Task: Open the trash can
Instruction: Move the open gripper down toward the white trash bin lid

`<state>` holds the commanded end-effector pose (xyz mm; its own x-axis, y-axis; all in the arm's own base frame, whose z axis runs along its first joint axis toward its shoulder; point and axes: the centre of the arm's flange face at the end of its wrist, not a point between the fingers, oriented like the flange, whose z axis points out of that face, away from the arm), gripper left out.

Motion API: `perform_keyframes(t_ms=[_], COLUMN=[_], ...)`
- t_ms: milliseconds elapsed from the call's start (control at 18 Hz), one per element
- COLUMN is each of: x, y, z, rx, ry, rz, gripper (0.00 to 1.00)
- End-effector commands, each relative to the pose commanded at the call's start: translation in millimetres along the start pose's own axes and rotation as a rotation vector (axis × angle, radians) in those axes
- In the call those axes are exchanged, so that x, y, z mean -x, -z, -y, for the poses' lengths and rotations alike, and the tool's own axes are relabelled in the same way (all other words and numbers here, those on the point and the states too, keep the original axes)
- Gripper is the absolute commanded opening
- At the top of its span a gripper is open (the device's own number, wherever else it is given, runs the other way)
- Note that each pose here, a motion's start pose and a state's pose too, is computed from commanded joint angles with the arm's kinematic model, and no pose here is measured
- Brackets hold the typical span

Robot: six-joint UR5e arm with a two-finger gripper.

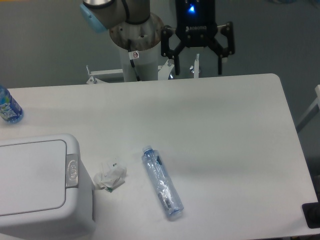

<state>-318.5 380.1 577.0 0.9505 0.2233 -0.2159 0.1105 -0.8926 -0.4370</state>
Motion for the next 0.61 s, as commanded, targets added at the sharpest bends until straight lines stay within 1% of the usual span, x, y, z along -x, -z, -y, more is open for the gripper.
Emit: perform_keyframes(t_ms=[278, 333, 500, 611], x=[-1.1, -1.8, -1.6, -0.6], y=[0.0, -0.2, -6.0, -9.6], z=[0.8, 0.5, 4.1, 11.3], rx=[-0.005, -0.008, -0.019, -0.065], ry=[0.003, 0.027, 0.170, 0.237], rz=[-0.005, -0.006, -0.024, -0.044], gripper=[1.00, 1.00, 1.00, 1.00])
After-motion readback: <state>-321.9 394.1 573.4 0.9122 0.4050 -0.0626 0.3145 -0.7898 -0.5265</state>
